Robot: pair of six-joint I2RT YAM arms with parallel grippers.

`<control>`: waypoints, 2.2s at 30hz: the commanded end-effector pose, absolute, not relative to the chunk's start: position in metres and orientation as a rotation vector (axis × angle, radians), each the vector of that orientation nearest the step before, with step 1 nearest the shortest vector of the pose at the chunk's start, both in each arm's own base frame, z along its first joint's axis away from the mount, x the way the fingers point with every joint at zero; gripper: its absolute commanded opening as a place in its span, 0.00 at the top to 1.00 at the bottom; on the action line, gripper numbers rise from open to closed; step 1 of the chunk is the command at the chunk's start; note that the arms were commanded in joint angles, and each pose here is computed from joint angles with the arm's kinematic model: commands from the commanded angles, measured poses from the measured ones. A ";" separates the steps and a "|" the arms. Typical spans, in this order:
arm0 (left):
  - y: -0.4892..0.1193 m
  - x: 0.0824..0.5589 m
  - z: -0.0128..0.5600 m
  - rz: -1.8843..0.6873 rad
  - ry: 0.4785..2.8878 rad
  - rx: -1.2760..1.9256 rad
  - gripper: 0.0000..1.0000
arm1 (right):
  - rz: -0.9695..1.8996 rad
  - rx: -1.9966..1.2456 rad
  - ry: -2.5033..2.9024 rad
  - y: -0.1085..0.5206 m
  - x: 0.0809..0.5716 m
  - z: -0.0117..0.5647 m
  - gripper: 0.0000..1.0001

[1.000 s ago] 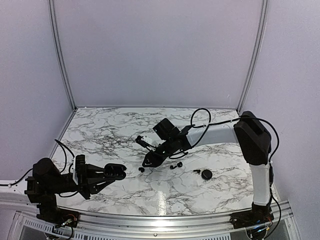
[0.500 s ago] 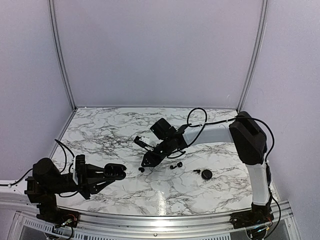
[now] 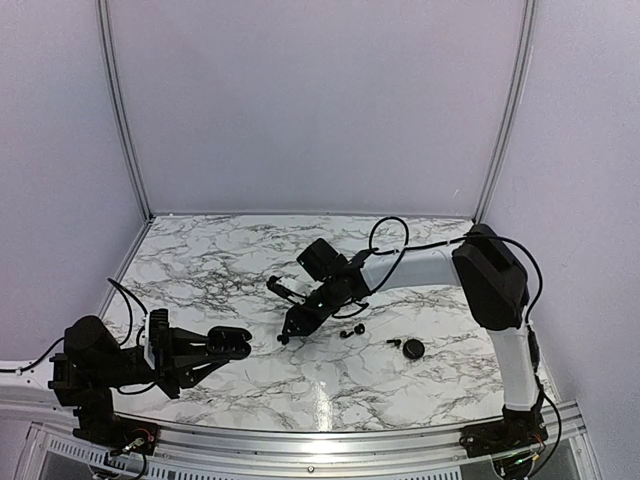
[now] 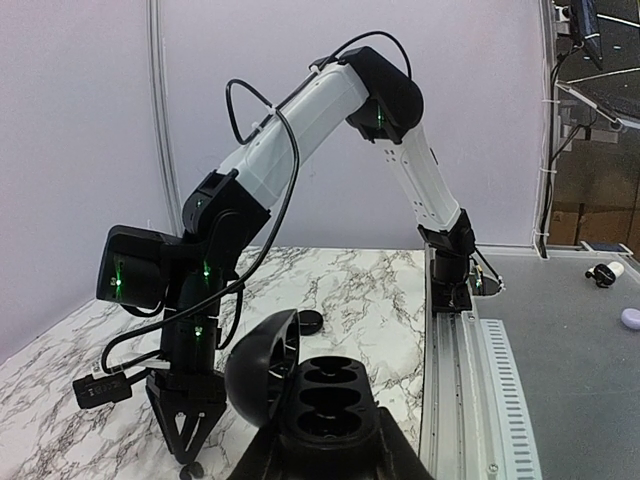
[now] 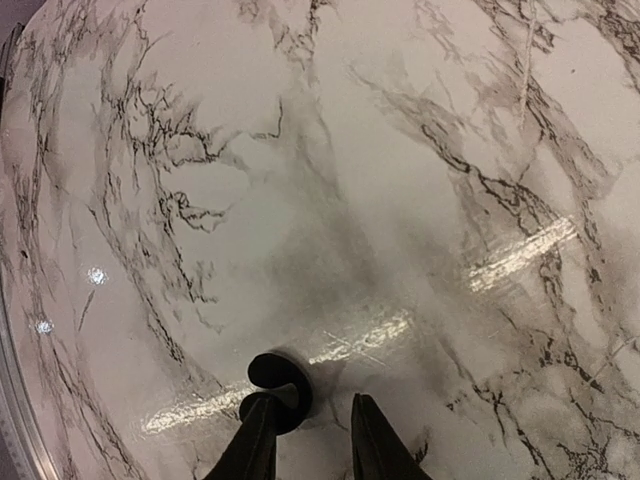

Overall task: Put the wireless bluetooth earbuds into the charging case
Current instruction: Pick up the left earbud from the center of the board.

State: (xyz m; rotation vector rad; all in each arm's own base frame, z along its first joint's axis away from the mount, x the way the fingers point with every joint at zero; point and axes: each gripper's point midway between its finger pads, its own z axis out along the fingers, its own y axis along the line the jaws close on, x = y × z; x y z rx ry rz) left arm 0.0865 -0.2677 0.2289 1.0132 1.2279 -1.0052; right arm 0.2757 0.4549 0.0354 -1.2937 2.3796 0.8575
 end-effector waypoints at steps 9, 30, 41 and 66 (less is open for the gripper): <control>-0.265 0.084 0.234 -1.019 1.204 0.996 1.00 | 0.826 -1.279 2.395 0.462 0.280 0.035 0.73; -0.264 0.085 0.234 -1.015 1.206 0.991 1.00 | 0.747 -1.363 2.460 0.466 0.270 0.022 0.71; -0.264 0.084 0.237 -1.018 1.196 0.992 1.00 | 0.725 -1.417 2.453 0.466 0.264 0.021 0.76; -0.264 0.082 0.239 -1.027 1.189 0.991 1.00 | 0.771 -1.462 2.467 0.470 0.247 0.020 0.86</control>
